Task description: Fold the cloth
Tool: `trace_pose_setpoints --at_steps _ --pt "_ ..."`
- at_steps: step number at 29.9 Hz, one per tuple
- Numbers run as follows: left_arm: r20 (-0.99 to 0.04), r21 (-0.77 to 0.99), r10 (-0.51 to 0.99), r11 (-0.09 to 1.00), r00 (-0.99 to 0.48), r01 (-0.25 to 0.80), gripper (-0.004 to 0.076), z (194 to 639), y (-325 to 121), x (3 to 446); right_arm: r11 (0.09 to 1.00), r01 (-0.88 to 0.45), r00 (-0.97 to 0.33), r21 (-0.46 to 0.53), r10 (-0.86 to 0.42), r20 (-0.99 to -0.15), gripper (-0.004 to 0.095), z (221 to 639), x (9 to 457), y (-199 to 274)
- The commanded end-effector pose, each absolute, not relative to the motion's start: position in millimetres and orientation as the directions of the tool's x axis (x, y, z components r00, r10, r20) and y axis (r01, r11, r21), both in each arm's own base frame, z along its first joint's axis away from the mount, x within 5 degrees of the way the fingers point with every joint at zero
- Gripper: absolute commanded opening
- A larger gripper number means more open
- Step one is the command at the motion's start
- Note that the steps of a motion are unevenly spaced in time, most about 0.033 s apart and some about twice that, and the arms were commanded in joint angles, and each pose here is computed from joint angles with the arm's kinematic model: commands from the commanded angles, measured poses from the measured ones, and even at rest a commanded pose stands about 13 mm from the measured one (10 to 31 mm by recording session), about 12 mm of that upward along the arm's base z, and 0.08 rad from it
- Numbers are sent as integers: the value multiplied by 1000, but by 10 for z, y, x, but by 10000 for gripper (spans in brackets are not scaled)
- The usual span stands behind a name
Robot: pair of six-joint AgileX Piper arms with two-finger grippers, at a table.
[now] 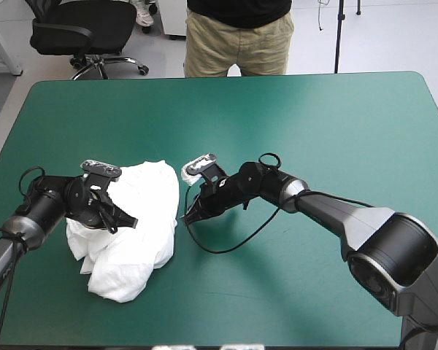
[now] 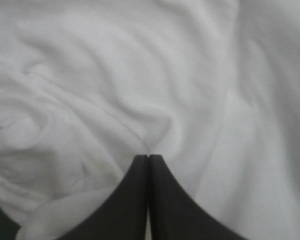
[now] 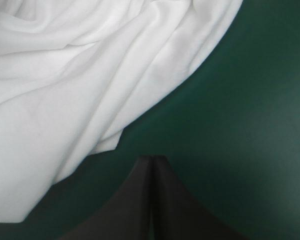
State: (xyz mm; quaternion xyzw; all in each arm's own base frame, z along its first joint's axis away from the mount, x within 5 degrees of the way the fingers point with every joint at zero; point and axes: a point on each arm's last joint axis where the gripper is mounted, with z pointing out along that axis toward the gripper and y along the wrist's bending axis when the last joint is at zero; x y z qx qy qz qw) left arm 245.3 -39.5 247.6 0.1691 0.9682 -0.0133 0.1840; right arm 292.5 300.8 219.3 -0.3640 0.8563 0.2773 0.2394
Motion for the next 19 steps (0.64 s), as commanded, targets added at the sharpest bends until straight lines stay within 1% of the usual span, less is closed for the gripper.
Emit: trace_pose_setpoints --at_steps 1,3,19 --pt "-419 50 263 963 -869 267 -17 2633 -269 2490 571 -767 -583 291 -433 -687 -17 2509 2939 3006" --pt "-421 51 249 967 -873 251 -17 2634 -224 2496 571 -769 -581 288 -436 -687 -17 2507 2938 3005" --pt "-463 29 223 971 -858 237 -17 2652 -243 2530 570 -769 -582 289 -438 -685 -17 2506 2936 3005"
